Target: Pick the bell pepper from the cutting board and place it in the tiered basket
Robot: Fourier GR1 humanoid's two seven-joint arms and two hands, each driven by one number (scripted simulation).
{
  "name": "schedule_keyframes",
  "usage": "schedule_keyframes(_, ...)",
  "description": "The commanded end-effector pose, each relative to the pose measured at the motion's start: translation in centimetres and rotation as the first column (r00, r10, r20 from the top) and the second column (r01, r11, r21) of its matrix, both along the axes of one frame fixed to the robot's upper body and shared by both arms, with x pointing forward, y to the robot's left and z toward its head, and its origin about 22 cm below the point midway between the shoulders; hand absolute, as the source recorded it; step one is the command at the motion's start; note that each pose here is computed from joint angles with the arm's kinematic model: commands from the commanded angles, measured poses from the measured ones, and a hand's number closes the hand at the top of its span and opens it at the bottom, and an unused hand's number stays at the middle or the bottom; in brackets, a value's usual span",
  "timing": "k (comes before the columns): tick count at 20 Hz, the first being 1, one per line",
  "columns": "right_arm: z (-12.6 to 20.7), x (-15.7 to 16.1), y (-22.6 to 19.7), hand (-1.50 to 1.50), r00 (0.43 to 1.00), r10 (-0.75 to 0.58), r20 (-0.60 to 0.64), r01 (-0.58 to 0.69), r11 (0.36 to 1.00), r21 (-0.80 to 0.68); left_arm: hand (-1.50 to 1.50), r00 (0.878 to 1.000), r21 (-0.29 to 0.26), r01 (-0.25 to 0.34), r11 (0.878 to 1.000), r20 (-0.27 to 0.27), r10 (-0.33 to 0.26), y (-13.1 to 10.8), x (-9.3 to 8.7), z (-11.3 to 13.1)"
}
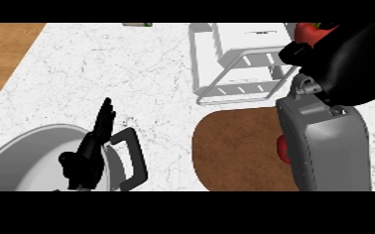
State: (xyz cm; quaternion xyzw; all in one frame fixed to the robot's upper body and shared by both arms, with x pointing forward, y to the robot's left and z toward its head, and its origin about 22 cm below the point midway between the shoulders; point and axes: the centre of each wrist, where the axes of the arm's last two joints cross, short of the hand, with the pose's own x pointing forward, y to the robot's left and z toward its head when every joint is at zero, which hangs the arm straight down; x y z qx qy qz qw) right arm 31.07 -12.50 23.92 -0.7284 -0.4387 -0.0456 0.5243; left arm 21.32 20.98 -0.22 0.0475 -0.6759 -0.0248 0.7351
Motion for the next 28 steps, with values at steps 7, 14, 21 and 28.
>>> schedule_keyframes(7,1.8,4.9,0.4,1.5,0.97,-0.167,-0.174,0.201,0.959,0.201,0.0,0.991,0.083,-0.048,0.995,-0.121,0.058,1.9,-0.3,-2.8)
schedule_keyframes(14,0.9,7.5,-0.2,1.5,0.953,-0.193,-0.232,0.244,0.945,0.217,0.0,0.989,0.08,-0.041,0.996,-0.139,0.051,1.1,-0.7,-3.1)
schedule_keyframes(21,-1.0,9.0,-1.7,1.5,0.971,-0.174,-0.167,0.222,0.913,0.343,0.0,0.99,0.084,-0.049,0.995,-0.13,0.06,1.9,-0.2,-2.4)
schedule_keyframes(28,-0.5,8.4,-4.1,-1.5,0.988,-0.128,0.089,0.064,0.852,0.52,0.0,0.991,0.087,-0.039,0.995,-0.127,0.05,2.6,-0.2,-2.4)
